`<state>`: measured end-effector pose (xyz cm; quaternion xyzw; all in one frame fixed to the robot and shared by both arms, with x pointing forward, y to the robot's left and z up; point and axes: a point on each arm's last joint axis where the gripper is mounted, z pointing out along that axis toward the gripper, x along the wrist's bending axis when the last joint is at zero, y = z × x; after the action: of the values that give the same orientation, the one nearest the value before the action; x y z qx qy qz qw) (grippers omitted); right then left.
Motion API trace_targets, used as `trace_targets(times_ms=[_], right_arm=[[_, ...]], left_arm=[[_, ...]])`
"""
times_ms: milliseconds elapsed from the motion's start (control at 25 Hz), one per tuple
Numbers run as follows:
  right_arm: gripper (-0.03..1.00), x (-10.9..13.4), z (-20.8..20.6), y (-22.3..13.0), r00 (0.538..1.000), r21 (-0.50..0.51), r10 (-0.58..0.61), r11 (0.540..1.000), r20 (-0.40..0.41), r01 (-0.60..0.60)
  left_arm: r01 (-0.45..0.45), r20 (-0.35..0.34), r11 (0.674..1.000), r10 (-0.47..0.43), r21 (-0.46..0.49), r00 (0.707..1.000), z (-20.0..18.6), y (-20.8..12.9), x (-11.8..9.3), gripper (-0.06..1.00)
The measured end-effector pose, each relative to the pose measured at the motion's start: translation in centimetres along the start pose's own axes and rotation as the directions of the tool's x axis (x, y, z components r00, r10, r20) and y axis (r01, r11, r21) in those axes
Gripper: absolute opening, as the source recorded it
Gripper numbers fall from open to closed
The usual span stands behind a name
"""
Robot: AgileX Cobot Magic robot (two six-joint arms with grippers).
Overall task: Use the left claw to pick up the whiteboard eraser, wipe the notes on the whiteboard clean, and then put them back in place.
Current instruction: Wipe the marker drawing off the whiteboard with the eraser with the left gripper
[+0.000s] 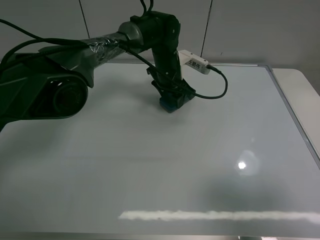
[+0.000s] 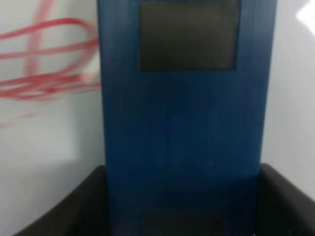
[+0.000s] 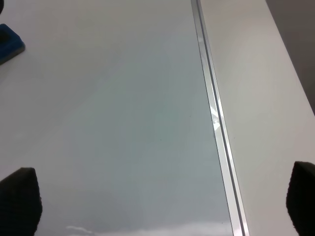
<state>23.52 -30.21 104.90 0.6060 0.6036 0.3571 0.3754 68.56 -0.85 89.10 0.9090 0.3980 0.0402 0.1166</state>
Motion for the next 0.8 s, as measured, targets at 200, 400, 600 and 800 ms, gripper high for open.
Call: trace_targets(times_ms=[200,400,600,800], right_arm=[[0.99,0.0,0.0,0.0,1.000,0.000,0.000,1.000,0.000,0.000],[0.99,0.0,0.0,0.0,1.000,0.000,0.000,1.000,0.000,0.000],[0.99,0.0,0.0,0.0,1.000,0.000,0.000,1.000,0.000,0.000],[0.99,0.0,0.0,0.0,1.000,0.000,0.000,1.000,0.000,0.000]], left_arm=[[0.086,-0.052,0.996,-0.086,-0.001,0.995,-0.3,-1.0,5.5,0.55],[0.193,-0.095,0.981,-0.193,-0.005,0.977,-0.9,-2.9,11.7,0.55],[0.236,-0.117,0.972,-0.235,-0.006,0.965,-1.1,-3.8,13.9,0.55],[0.173,-0.154,0.985,-0.170,0.006,0.973,-0.9,-2.9,11.7,0.55]])
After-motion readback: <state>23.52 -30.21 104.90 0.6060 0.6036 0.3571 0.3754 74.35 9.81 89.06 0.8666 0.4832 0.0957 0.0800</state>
